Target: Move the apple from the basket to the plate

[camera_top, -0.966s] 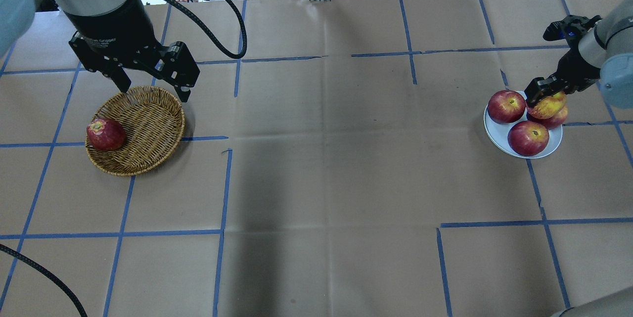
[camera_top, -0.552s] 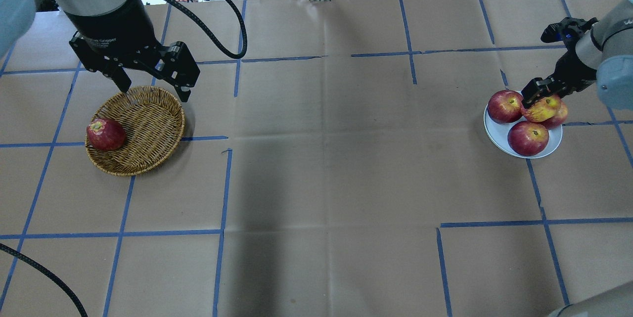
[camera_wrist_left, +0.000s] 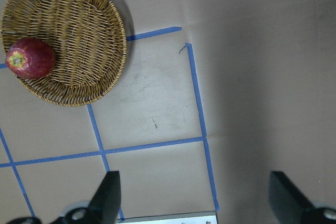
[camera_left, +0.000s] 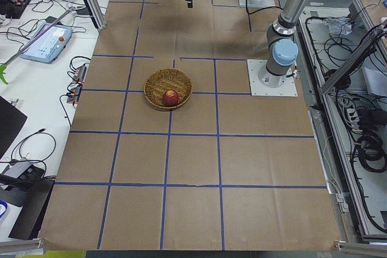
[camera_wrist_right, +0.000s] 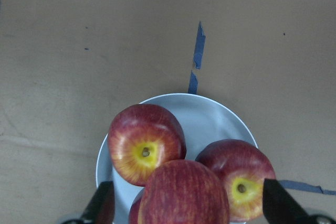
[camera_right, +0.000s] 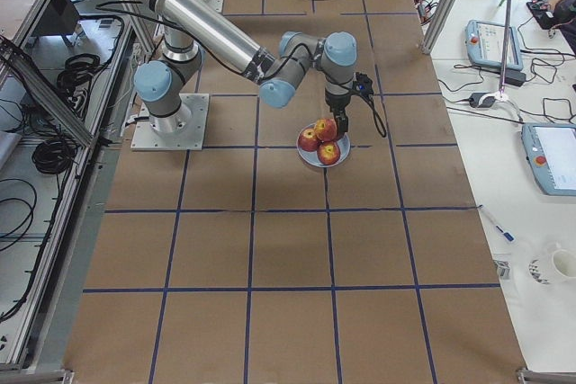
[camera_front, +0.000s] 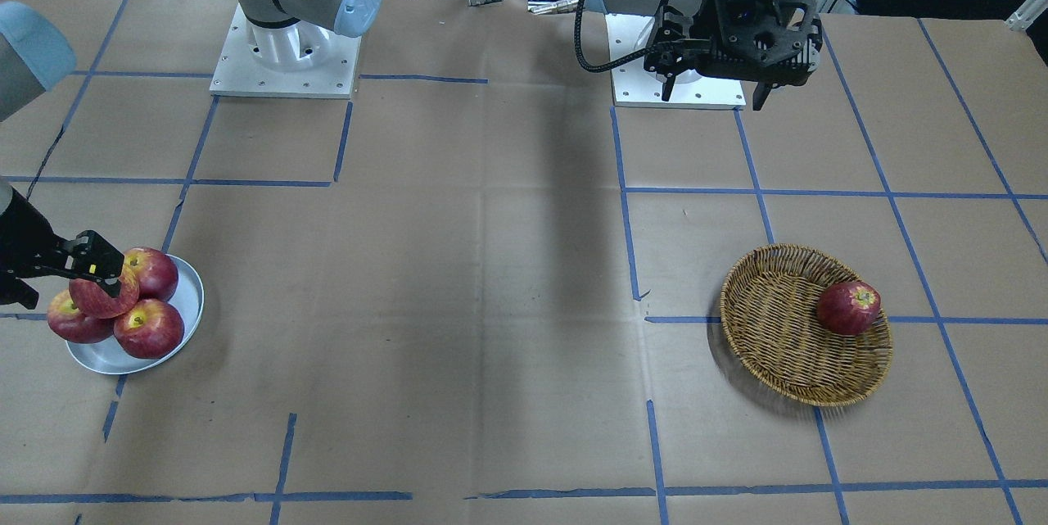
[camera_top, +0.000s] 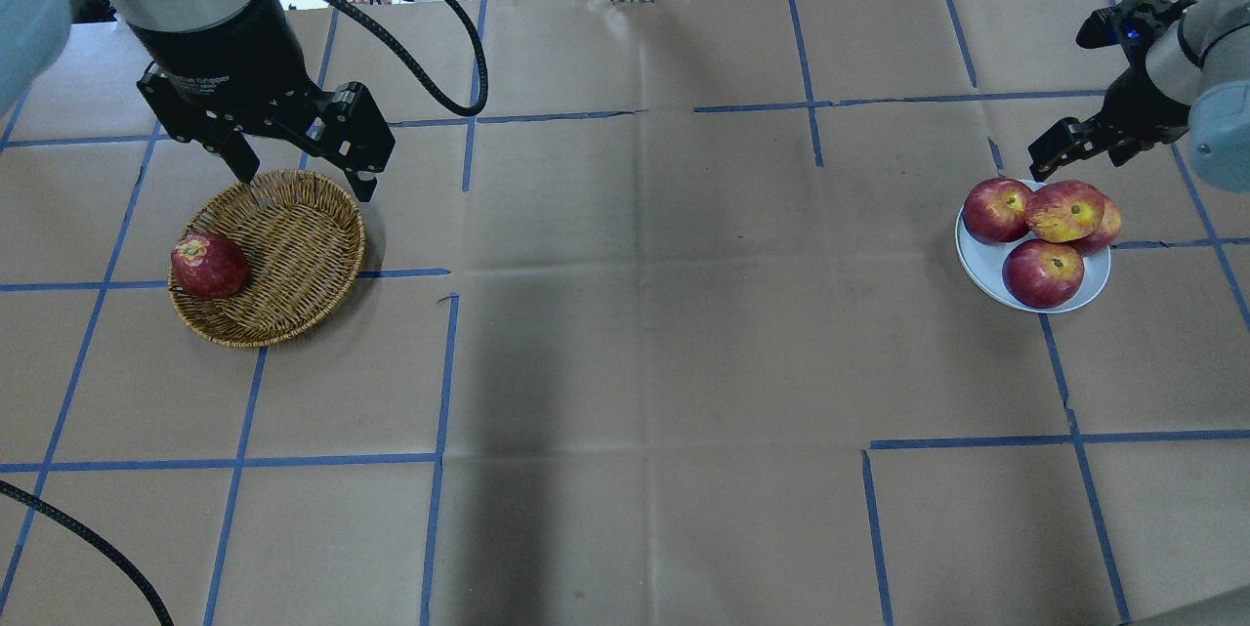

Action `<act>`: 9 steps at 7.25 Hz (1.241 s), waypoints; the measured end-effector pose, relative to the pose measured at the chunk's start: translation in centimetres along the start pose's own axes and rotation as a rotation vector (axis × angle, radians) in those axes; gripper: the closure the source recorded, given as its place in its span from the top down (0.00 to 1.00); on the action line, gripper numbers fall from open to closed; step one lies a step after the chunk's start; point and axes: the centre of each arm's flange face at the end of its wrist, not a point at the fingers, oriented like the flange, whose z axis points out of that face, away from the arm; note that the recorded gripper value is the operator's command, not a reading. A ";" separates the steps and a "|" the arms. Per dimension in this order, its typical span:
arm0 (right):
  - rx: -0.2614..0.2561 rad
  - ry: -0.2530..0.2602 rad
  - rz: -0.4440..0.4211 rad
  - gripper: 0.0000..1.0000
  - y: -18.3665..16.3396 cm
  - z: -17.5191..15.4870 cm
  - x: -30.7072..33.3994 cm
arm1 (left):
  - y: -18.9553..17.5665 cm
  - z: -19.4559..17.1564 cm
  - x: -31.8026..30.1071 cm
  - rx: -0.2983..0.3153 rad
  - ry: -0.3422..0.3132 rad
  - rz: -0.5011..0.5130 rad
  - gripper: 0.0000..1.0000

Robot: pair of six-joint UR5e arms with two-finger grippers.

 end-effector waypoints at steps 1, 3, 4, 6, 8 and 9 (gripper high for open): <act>-0.001 -0.001 0.005 1.00 -0.7 -2.8 -2.2 | 0.0 0.0 0.0 0.000 0.000 0.000 0.99; -0.041 -0.024 0.065 1.00 -0.6 -8.0 -7.5 | 0.0 0.0 0.0 0.000 0.000 0.001 0.99; -0.064 -0.034 0.107 1.00 0.1 -10.2 -11.0 | 0.0 0.0 0.0 0.000 0.001 0.001 0.99; -0.105 -0.042 0.171 1.00 2.2 -13.5 -18.1 | 0.0 0.0 0.0 0.000 0.001 0.000 0.99; -0.109 -0.034 0.179 1.00 3.4 -15.0 -21.5 | 0.0 0.0 0.0 0.000 0.000 0.000 0.99; -0.104 -0.032 0.177 1.00 3.8 -15.7 -22.1 | 0.1 0.0 0.0 0.000 0.000 0.001 0.99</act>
